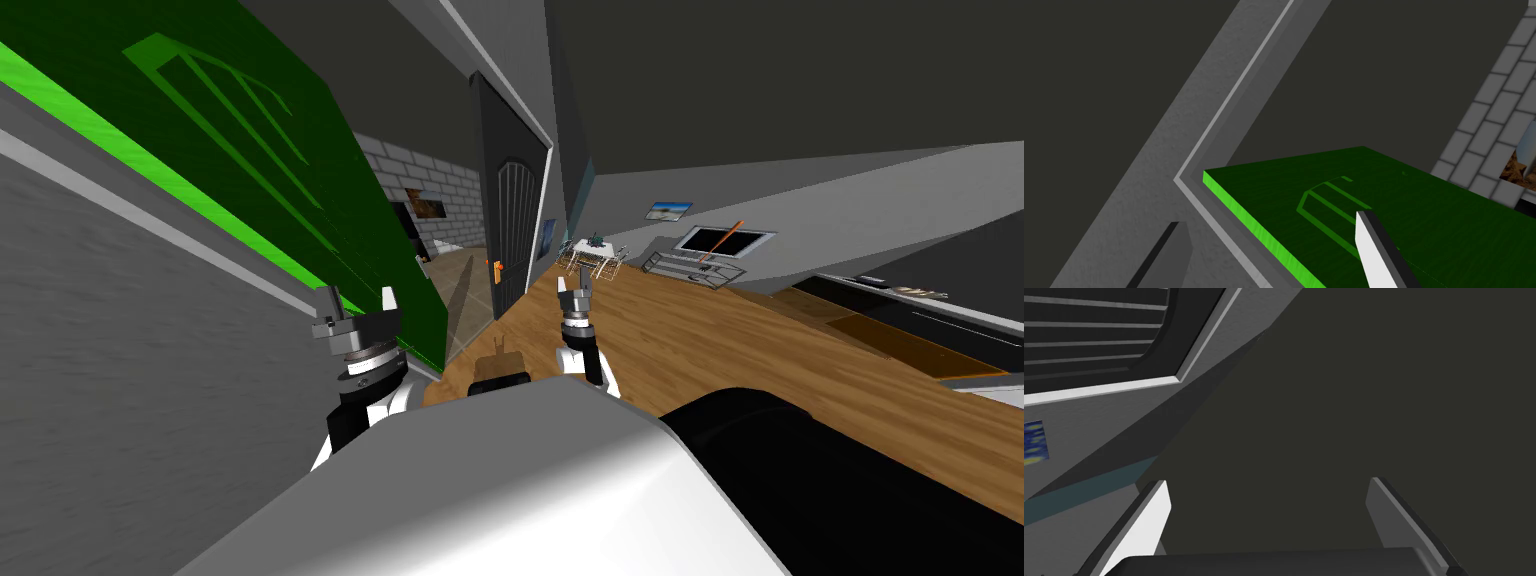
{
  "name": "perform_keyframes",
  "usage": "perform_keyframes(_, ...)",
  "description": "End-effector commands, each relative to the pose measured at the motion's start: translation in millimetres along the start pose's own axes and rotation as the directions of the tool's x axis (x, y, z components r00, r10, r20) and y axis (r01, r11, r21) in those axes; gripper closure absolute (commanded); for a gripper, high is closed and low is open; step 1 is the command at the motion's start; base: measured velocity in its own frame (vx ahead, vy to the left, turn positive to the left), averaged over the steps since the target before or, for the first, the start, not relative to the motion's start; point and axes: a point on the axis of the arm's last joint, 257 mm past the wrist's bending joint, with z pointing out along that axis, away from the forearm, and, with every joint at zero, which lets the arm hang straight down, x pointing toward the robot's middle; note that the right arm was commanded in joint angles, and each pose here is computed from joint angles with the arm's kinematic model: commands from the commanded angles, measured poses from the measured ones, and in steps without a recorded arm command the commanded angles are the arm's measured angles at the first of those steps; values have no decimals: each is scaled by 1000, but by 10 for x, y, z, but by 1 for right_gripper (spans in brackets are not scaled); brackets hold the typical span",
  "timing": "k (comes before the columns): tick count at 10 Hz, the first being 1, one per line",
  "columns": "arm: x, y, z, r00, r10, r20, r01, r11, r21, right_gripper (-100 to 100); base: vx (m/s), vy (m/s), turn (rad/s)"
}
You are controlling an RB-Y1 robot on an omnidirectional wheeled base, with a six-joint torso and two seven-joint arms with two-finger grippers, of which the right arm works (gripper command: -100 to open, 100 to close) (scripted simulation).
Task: Push the door open
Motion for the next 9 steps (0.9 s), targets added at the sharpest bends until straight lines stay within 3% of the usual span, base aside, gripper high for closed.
perform_keyframes(1, 52, -144, 0, 1000, 15, -13, -15, 1000, 18, -100, 46, -31, 68)
perform_keyframes(9, 338, -819, -3, 993, 89, -73, -81, 991, 105, -100, 72, -46, 47)
